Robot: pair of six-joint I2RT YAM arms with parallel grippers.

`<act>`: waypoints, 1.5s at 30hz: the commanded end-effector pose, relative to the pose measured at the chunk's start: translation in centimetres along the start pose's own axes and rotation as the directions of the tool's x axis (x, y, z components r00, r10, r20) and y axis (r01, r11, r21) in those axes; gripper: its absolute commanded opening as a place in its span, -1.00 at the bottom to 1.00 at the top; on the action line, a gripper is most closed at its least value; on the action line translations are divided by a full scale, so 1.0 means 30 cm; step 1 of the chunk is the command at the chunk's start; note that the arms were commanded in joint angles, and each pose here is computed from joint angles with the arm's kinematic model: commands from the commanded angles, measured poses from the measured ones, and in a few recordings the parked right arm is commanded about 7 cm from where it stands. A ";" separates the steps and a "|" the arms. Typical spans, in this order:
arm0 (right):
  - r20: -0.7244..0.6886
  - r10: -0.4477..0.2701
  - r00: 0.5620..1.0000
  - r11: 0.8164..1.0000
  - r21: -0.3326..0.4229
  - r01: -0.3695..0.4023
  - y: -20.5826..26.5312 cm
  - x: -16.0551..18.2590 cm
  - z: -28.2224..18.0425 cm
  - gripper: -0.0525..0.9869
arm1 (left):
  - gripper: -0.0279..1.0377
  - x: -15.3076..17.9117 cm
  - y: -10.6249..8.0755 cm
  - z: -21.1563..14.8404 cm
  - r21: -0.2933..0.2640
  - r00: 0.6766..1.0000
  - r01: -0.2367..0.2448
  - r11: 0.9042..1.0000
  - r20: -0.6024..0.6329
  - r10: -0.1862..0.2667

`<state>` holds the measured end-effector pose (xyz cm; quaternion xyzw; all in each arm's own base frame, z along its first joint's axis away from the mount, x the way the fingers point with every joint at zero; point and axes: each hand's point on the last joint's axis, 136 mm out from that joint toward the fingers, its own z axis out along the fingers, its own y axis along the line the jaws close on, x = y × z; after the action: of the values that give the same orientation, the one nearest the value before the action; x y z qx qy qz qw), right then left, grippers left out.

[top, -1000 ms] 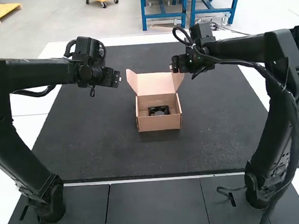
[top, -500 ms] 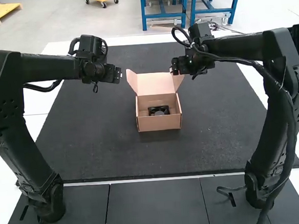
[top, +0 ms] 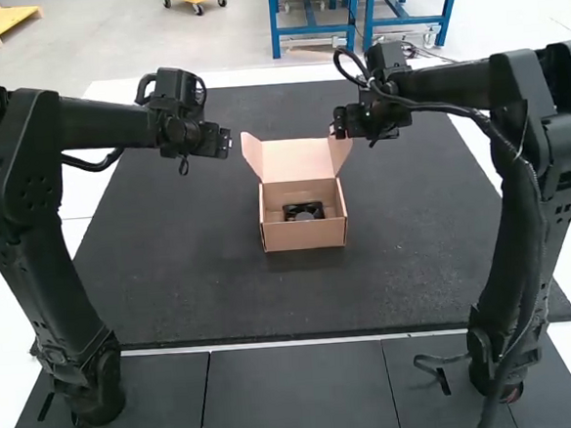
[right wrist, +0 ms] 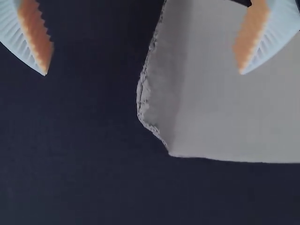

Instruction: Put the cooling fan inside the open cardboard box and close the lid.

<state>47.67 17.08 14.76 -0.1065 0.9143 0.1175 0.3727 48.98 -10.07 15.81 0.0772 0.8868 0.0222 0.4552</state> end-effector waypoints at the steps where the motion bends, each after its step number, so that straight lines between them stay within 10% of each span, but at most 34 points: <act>1: 0.022 0.003 1.000 1.000 -0.014 -0.002 -0.006 -0.046 0.003 0.74 | 0.86 -0.065 0.004 -0.005 -0.008 0.999 0.011 1.000 0.043 -0.011; 45: -0.065 0.021 0.998 0.996 -0.084 -0.027 0.034 -0.012 0.025 -0.40 | 0.86 -0.088 -0.086 0.038 0.033 0.999 -0.002 0.999 0.044 0.001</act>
<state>47.48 18.58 13.56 -0.1212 0.9251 0.1499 0.3272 50.51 -12.66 15.86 0.0918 0.8818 0.0107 0.4624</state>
